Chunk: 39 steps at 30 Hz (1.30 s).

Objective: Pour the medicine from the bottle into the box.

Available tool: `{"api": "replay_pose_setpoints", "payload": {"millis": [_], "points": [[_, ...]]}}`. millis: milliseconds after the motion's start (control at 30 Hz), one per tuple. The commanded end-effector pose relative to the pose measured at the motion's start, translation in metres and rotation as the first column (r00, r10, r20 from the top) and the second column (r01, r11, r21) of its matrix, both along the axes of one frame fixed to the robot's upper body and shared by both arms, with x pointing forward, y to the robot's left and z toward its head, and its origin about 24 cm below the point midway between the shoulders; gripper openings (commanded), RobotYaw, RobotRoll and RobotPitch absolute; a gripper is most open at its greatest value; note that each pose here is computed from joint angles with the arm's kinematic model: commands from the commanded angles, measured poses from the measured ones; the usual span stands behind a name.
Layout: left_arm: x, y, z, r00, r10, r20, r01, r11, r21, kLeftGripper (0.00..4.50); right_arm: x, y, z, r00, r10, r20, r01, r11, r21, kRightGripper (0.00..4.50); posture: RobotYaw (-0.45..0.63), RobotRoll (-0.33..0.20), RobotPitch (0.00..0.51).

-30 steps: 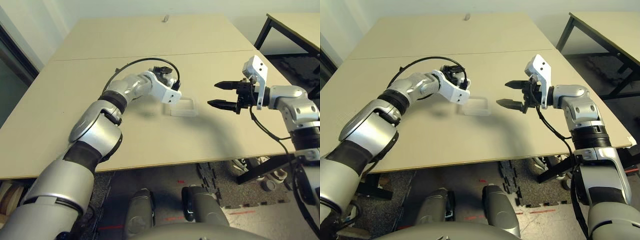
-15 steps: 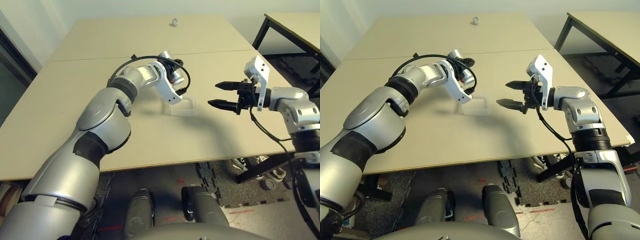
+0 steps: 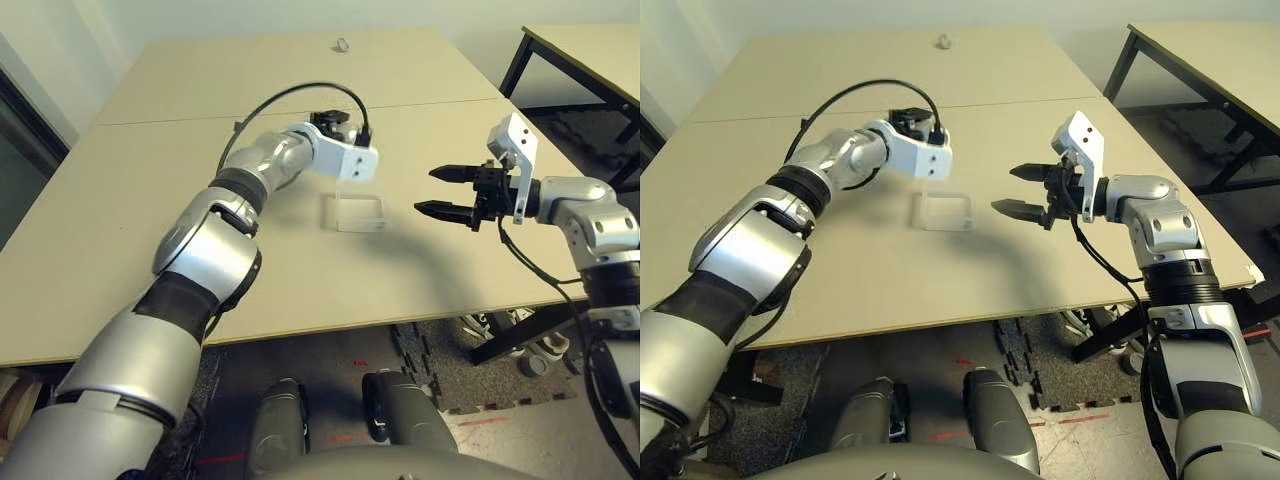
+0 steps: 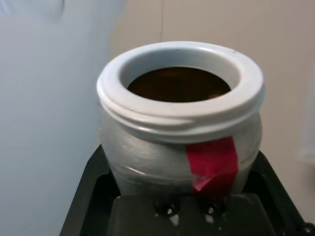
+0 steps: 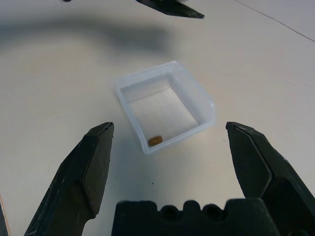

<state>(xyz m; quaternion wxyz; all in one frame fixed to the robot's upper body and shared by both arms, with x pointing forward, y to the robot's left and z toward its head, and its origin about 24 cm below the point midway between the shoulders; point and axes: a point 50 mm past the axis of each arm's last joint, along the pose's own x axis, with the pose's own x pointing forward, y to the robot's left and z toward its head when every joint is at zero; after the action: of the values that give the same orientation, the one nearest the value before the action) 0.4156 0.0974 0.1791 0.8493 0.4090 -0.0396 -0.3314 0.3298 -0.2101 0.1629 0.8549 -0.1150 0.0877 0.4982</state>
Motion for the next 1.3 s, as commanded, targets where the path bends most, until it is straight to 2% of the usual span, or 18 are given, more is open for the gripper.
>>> {"api": "replay_pose_setpoints", "payload": {"millis": [33, 133, 233, 600, 733, 1033, 1300], "points": [[-0.001, 0.014, -0.005, 0.989, -0.01, -0.148, -0.031, 0.961, -0.273, 2.79, 0.002, -0.001, 0.005, 1.0, -0.002, 0.016, 0.002, 1.0, 0.01, 4.5, -0.16, 0.0, 0.05], [-0.004, 0.033, -0.013, 0.978, -0.017, -0.208, -0.072, 0.907, -0.415, 2.79, 0.003, 0.001, 0.004, 1.0, 0.001, 0.015, -0.001, 1.0, 0.022, 4.5, -0.14, 0.0, 0.052], [-0.006, 0.048, -0.02, 0.972, -0.001, -0.237, -0.119, 0.864, -0.49, 2.79, 0.005, 0.002, 0.003, 1.0, -0.004, 0.016, 0.003, 1.0, 0.027, 4.5, -0.13, 0.0, 0.052], [-0.016, 0.09, -0.039, 0.962, 0.176, -0.21, -0.272, 0.711, -0.648, 2.79, 0.018, 0.003, -0.002, 0.994, -0.105, 0.043, 0.1, 0.99, 0.1, 4.5, -0.11, 0.0, 0.062], [-0.025, 0.101, -0.047, 0.959, 0.228, -0.167, -0.279, 0.676, -0.682, 2.79, 0.023, 0.001, -0.006, 0.984, -0.17, 0.059, 0.162, 0.979, 0.122, 4.5, -0.1, 0.0, 0.07], [-0.037, 0.108, -0.067, 0.942, 0.272, -0.195, -0.328, 0.632, -0.702, 2.79, 0.026, 0.001, -0.014, 0.974, -0.218, 0.06, 0.208, 0.968, 0.142, 4.5, -0.09, 0.0, 0.083], [-0.049, 0.124, -0.085, 0.902, 0.365, -0.231, -0.41, 0.554, -0.724, 2.79, 0.026, 0.0, -0.019, 0.966, -0.252, 0.053, 0.242, 0.959, 0.15, 4.5, -0.09, 0.0, 0.091]]}}
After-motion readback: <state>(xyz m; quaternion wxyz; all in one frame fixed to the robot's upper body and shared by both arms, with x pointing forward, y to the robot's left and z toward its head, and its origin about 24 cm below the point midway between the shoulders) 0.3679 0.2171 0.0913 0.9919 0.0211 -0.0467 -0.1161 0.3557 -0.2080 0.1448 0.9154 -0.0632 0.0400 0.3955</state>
